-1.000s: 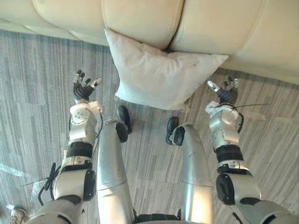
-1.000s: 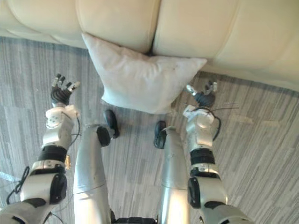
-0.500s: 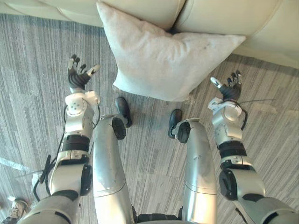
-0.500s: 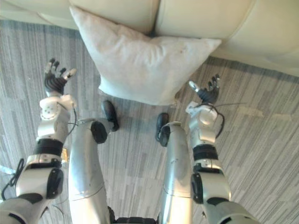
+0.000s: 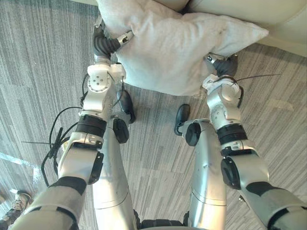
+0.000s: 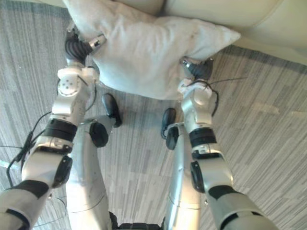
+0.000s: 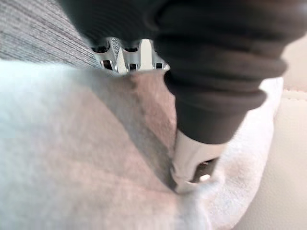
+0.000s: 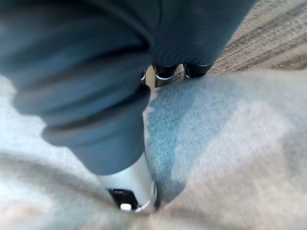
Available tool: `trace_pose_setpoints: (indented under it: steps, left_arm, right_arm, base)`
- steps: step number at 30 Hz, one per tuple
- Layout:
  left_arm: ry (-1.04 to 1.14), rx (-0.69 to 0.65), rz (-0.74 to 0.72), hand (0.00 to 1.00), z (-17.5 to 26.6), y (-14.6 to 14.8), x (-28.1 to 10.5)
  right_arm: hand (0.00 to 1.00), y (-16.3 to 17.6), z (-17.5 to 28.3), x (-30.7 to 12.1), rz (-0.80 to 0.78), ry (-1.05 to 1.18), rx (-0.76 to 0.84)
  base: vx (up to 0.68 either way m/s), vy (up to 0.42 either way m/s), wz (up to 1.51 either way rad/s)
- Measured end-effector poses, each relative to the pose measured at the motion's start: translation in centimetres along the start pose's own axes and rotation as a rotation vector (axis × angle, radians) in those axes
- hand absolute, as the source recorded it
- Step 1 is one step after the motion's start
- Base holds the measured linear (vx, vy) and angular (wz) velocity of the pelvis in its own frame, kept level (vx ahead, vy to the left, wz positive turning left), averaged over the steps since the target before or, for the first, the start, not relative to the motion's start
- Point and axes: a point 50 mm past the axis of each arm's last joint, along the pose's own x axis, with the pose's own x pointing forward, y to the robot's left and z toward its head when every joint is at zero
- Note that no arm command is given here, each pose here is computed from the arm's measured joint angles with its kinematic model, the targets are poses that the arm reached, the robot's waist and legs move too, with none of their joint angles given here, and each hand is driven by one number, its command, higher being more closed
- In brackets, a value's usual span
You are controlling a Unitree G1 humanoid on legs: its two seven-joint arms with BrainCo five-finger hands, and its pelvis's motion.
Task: Pick up cushions and gather them together orderly.
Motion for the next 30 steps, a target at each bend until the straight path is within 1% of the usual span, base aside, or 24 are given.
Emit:
trace_pose_setpoints:
  steps: [5, 10, 15, 17, 18, 22, 24, 25, 27, 30]
  left_arm:
    - [0.037, -0.036, 0.036, 1.0, -1.1, 0.0, -0.6]
    - [0.062, -0.139, 0.075, 1.0, -2.5, -0.1, -2.7]
    - [0.075, -0.265, 0.088, 1.0, -4.3, -0.8, -6.7]
    - [0.124, -0.314, 0.11, 1.0, -6.3, -0.7, -9.8]
    - [0.133, -0.335, 0.111, 1.0, -6.6, -0.8, -10.9]
    - [0.197, -0.408, 0.102, 1.0, -8.0, -1.4, -15.1]
    - [0.25, -0.428, 0.09, 1.0, -8.6, -1.2, -18.1]
    - [0.255, -0.428, 0.087, 1.0, -8.7, -1.1, -18.3]
    - [0.285, -0.428, 0.091, 1.0, -9.0, -0.6, -20.1]
    - [0.301, -0.43, 0.109, 1.0, -8.7, 0.0, -21.9]
  right_arm:
    - [1.0, 0.3, -1.1, -1.5, 0.006, 0.026, 0.075]
    - [1.0, -0.2, -2.7, -3.9, 0.0, 0.042, 0.145]
    - [1.0, -2.1, -3.5, -7.0, -0.026, 0.015, 0.217]
    - [1.0, -4.0, -4.9, -9.5, -0.036, 0.028, 0.219]
    - [1.0, -4.6, -5.0, -10.4, -0.037, 0.026, 0.224]
    - [1.0, -7.4, -5.5, -14.3, -0.068, 0.04, 0.2]
    - [1.0, -8.9, -5.4, -17.0, -0.074, 0.06, 0.157]
    - [1.0, -9.1, -5.3, -17.3, -0.073, 0.061, 0.153]
    - [1.0, -9.7, -4.9, -19.0, -0.06, 0.063, 0.103]
    - [1.0, -9.7, -3.9, -20.4, -0.014, 0.052, 0.046]
  base:
    - [0.0, -0.002, -0.03]
    - [0.01, -0.005, -0.15]
    - [0.09, -0.002, -0.05]
    - [0.15, 0.007, -0.02]
    - [0.21, 0.016, 0.01]
    - [0.18, -0.01, 0.03]
    - [0.22, 0.003, -0.02]
    - [0.21, 0.017, 0.01]
    - [0.18, 0.015, -0.02]
    - [0.18, 0.029, -0.06]
